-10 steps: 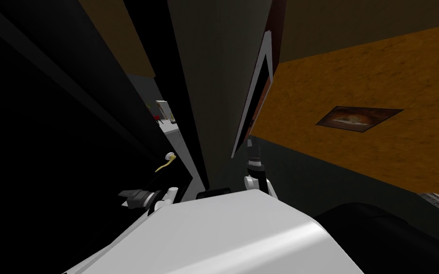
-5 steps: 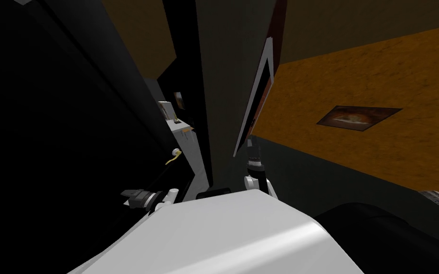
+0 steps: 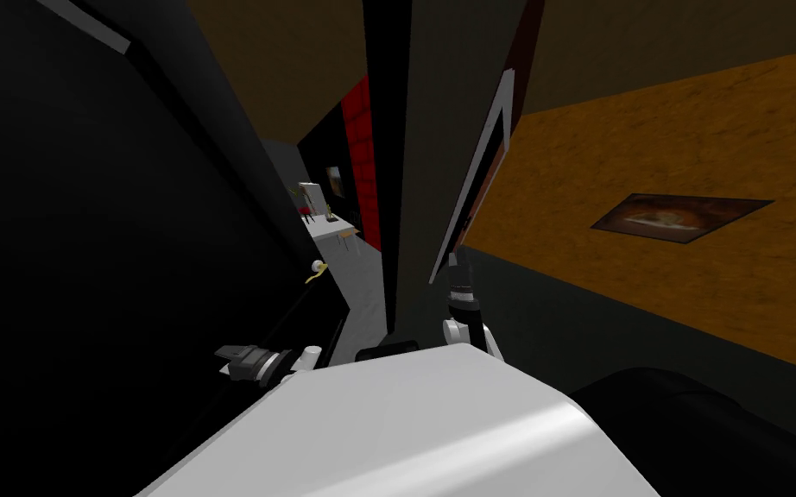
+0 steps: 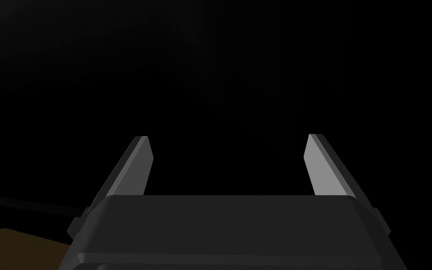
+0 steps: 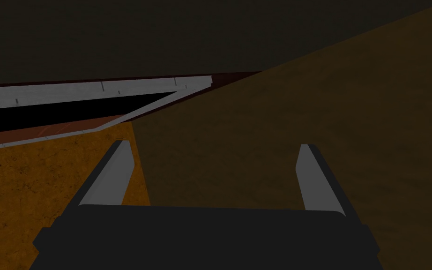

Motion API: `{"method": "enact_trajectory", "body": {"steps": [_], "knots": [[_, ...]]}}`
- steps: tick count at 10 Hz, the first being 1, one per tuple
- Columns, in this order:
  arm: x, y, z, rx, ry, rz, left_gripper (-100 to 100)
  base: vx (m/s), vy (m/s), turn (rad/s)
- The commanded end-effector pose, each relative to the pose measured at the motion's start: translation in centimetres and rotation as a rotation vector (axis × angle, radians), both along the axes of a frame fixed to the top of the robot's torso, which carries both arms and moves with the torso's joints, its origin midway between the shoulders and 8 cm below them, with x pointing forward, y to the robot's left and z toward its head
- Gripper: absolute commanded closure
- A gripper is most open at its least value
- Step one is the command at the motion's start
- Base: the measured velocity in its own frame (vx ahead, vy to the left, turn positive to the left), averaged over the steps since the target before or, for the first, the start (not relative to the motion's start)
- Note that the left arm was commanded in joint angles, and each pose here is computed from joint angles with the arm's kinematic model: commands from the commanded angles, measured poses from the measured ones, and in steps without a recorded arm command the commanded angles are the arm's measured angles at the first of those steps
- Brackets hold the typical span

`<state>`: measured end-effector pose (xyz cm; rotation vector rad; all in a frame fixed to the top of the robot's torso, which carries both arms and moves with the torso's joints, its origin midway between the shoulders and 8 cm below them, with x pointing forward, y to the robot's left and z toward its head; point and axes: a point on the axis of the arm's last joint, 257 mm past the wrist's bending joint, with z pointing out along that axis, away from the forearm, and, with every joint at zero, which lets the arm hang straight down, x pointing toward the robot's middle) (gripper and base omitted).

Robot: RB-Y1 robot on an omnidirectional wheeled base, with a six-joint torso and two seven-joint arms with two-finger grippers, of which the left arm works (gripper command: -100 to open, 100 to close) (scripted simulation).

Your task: Push the door open

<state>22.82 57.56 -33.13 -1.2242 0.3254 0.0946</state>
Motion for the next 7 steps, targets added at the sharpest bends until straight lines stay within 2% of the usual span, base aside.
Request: {"method": "enact_trajectory", "body": {"steps": [1, 2, 5, 6, 7], "knots": [[-0.9, 0.6, 0.0, 0.011, 0.007, 0.012, -100, -0.070, 0.111, 0.032], [-0.9, 0.6, 0.0, 0.011, 0.007, 0.012, -100, -0.033, 0.056, 0.034], [-1.3, 0.7, 0.2, 0.035, 0.011, -0.026, -100, -0.027, 0.159, 0.085], [-1.3, 0.7, 0.2, 0.035, 0.011, -0.026, -100, 0.010, 0.109, 0.034], [-1.8, 0.2, -1.1, 0.007, 0.042, -0.027, -100, 0.015, 0.065, 0.013]]}}
